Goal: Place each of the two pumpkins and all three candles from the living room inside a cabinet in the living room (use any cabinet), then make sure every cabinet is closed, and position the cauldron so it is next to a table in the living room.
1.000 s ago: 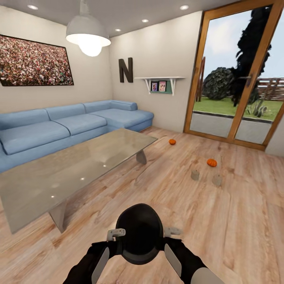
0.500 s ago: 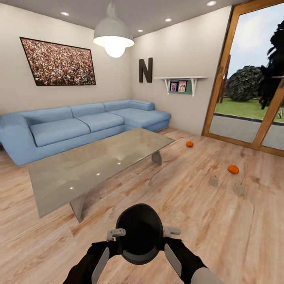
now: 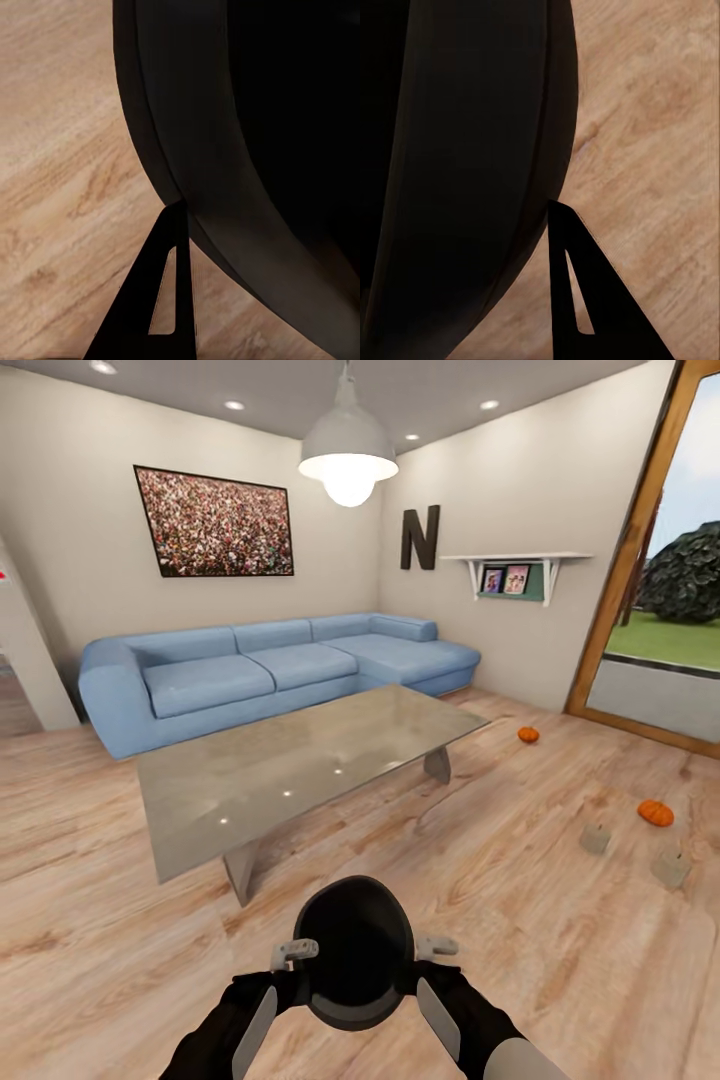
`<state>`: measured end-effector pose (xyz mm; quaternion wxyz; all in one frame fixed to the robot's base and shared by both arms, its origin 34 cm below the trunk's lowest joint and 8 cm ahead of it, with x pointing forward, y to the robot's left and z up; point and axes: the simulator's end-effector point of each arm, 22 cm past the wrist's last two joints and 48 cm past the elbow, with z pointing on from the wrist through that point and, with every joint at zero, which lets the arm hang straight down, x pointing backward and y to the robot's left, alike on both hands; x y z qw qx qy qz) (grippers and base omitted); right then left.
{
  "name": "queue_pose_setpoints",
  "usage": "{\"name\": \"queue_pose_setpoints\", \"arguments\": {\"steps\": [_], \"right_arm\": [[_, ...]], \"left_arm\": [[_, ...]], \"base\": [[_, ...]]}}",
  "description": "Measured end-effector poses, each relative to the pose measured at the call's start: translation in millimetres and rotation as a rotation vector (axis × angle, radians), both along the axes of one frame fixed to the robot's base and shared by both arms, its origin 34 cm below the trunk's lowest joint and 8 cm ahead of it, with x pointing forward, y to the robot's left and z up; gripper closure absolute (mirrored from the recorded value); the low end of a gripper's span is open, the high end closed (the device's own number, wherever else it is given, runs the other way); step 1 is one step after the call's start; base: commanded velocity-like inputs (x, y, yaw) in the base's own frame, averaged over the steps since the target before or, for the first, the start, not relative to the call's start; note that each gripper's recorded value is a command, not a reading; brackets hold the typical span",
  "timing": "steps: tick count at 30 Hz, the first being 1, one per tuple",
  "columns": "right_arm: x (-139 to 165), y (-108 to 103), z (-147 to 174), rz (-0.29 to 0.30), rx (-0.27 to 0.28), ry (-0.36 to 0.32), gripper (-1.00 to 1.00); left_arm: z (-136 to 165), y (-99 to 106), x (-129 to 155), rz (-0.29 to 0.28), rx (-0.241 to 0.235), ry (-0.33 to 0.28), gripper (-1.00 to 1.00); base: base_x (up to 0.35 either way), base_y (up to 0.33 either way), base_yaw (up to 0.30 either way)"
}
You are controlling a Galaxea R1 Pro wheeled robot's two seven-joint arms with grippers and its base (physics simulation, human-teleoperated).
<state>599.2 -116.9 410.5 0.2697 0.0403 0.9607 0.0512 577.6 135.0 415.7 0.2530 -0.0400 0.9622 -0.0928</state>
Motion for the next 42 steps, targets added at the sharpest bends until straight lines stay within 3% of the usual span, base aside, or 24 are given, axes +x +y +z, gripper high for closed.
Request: {"name": "queue_pose_setpoints", "arguments": {"steps": [22, 42], "right_arm": [[0.0, -0.1, 0.0, 0.0, 0.0, 0.0, 1.0], [-0.4, -0.2, -0.5, -0.001, 0.0, 0.001, 1.0]], "left_arm": [[0.0, -0.1, -0.1, 0.001, 0.0, 0.0, 1.0], [-0.4, -0.2, -0.3, 0.001, 0.0, 0.001, 1.0]], "base": [[0.0, 0.0, 0.284], [0.0, 0.0, 0.04]]}}
